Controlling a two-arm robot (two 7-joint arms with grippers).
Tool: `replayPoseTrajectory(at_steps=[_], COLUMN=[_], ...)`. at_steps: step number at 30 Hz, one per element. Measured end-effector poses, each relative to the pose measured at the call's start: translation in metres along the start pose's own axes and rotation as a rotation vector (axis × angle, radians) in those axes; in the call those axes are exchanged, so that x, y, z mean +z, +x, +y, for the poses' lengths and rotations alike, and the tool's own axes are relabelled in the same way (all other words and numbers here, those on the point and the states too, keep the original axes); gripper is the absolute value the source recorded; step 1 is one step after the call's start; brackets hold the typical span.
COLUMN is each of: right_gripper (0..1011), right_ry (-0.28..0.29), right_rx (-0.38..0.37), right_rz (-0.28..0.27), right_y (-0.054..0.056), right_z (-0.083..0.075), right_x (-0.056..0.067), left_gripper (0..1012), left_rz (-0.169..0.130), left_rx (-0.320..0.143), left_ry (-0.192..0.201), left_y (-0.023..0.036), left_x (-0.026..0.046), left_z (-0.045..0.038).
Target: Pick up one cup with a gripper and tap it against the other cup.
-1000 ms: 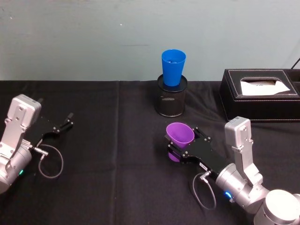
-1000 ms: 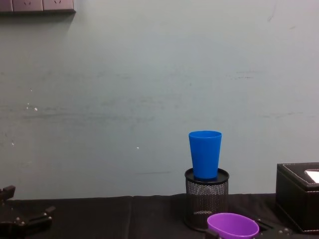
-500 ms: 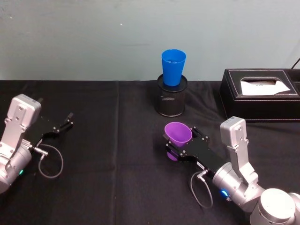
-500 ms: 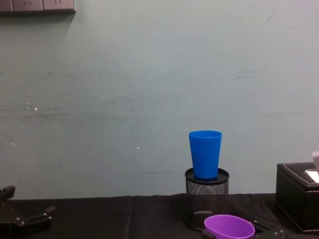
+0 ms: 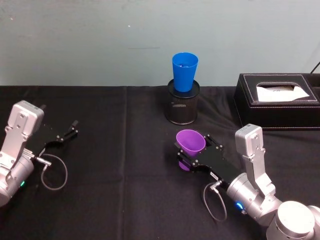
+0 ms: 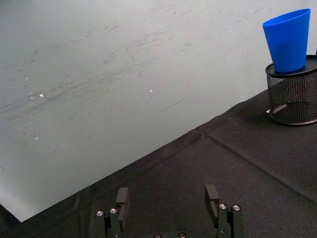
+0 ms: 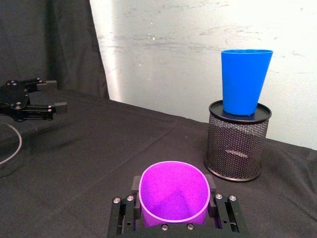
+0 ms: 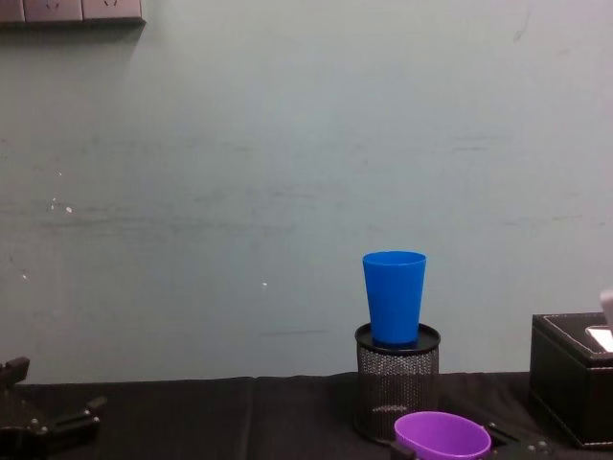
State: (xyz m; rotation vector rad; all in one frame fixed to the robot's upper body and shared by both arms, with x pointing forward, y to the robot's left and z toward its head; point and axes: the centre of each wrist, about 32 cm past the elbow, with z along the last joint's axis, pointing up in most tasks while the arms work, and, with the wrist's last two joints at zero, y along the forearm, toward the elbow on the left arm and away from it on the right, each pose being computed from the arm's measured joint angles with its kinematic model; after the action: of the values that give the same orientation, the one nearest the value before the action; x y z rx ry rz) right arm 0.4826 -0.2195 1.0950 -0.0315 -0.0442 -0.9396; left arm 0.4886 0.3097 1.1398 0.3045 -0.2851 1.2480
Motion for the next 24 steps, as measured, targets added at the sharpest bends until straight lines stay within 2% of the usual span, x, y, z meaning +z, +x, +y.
replayPoseTrajectory(at_steps=[4, 6, 10, 15, 24], right_gripper=[729, 765, 896, 999, 1004], right_ry=[0.0, -0.001, -0.001, -0.002, -0.002], right_rx=[0.0, 0.001, 0.001, 0.001, 0.001], right_rz=[0.0, 0.0, 0.0, 0.0, 0.0], right_y=[-0.0001, -0.0001, -0.0001, -0.0002, -0.0001], right_z=[0.0, 0.0, 0.0, 0.0, -0.0001], right_x=[0.0001, 0.0, 0.0, -0.0001, -0.0001], left_gripper=[1000, 1000, 1000, 1000, 1000], left_rz=[0.0, 0.0, 0.0, 0.0, 0.0], left_rx=[0.0, 0.0, 0.0, 0.0, 0.0], left_ry=[0.0, 0.0, 0.0, 0.0, 0.0], left_y=[0.0, 0.0, 0.0, 0.0, 0.0], left_x=[0.0, 0.0, 0.0, 0.0, 0.0], left_z=[0.0, 0.0, 0.0, 0.0, 0.0])
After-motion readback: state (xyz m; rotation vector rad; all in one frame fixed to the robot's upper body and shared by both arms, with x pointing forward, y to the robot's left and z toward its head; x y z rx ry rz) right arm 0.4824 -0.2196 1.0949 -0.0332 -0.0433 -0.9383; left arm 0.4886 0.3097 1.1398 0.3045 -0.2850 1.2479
